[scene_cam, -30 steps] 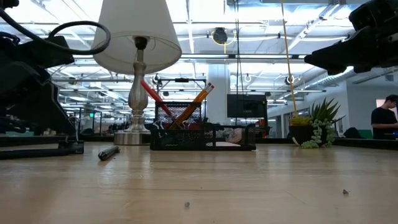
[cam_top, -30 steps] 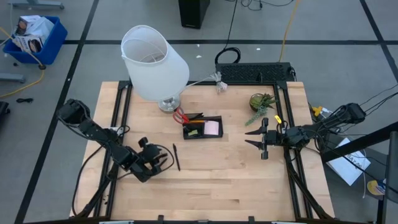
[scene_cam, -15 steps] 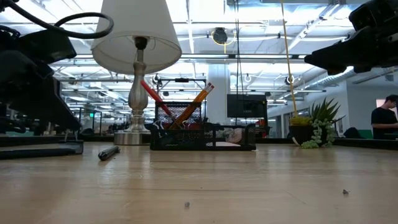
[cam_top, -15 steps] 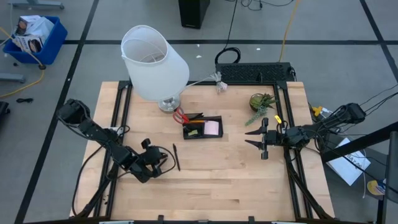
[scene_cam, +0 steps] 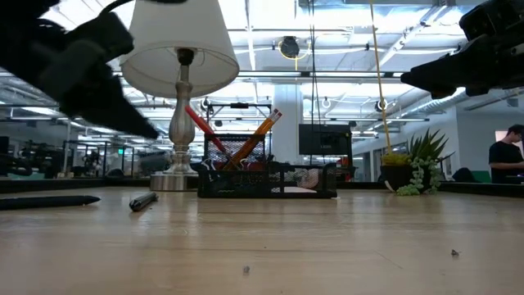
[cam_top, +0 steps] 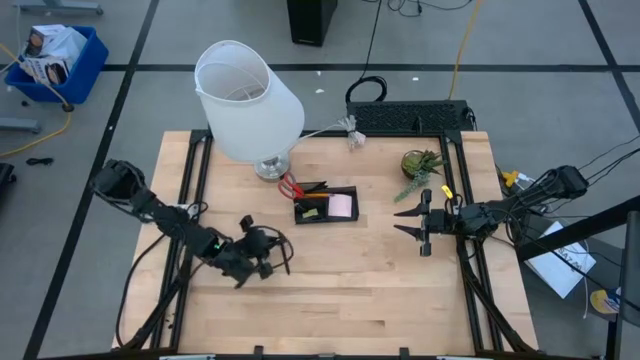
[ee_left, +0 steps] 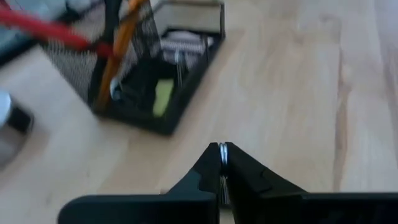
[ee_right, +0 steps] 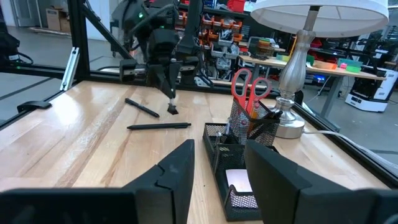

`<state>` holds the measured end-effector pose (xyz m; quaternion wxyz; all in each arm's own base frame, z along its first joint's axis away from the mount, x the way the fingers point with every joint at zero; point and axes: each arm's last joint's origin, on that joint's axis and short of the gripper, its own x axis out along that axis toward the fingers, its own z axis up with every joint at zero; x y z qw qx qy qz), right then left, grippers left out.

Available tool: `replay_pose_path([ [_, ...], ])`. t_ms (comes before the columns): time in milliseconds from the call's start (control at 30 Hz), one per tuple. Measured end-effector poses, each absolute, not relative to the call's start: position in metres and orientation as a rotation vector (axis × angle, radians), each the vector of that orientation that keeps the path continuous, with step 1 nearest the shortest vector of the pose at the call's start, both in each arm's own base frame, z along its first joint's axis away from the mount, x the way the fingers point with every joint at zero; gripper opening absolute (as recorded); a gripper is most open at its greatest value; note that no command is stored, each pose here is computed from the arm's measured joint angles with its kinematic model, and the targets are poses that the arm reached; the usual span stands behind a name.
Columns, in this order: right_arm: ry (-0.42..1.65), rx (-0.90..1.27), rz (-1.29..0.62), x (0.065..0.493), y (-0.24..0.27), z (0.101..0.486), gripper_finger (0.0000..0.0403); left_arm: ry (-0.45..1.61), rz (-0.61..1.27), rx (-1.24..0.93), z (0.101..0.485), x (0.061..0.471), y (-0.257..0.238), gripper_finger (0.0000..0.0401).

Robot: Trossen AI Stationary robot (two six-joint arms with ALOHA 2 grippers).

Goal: Pick and place office supplies into organizer
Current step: Put the black binder clip into the bottom left compartment of the desk organizer, then put the left black pen into the top left compartment of the desk organizer

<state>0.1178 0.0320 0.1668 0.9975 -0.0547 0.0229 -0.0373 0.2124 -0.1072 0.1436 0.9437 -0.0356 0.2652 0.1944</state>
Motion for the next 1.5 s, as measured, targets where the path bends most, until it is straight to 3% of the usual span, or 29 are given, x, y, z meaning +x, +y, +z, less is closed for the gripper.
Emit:
replay_pose_path([
  [100, 0.046, -0.109, -0.075, 0.118, 0.032, 0.167, 0.0137, 0.498, 0.410, -0.042, 0.149, 0.223, -0.097, 0.0008],
  [333, 0.046, -0.109, -0.075, 0.118, 0.032, 0.167, 0.0137, 0.463, 0.429, -0.048, 0.157, 0.246, -0.056, 0.0033],
  [567, 0.046, -0.110, -0.075, 0.118, 0.032, 0.167, 0.0137, 0.447, 0.431, -0.084, 0.161, 0.256, -0.022, 0.0008],
  [733, 0.046, -0.109, -0.075, 0.118, 0.032, 0.167, 0.0137, 0.399, 0.352, -0.134, 0.167, 0.262, -0.008, 0.0039],
  [867, 0.046, -0.109, -0.075, 0.118, 0.032, 0.167, 0.0137, 0.363, 0.297, -0.159, 0.171, 0.265, -0.004, 0.0056],
  [1100, 0.046, -0.109, -0.075, 0.118, 0.032, 0.167, 0.0137, 0.356, 0.361, -0.182, 0.170, 0.264, 0.001, 0.0062],
  [1500, 0.046, -0.109, -0.075, 0.118, 0.032, 0.167, 0.0137, 0.426, 0.172, -0.233, 0.165, 0.260, -0.037, 0.0062],
])
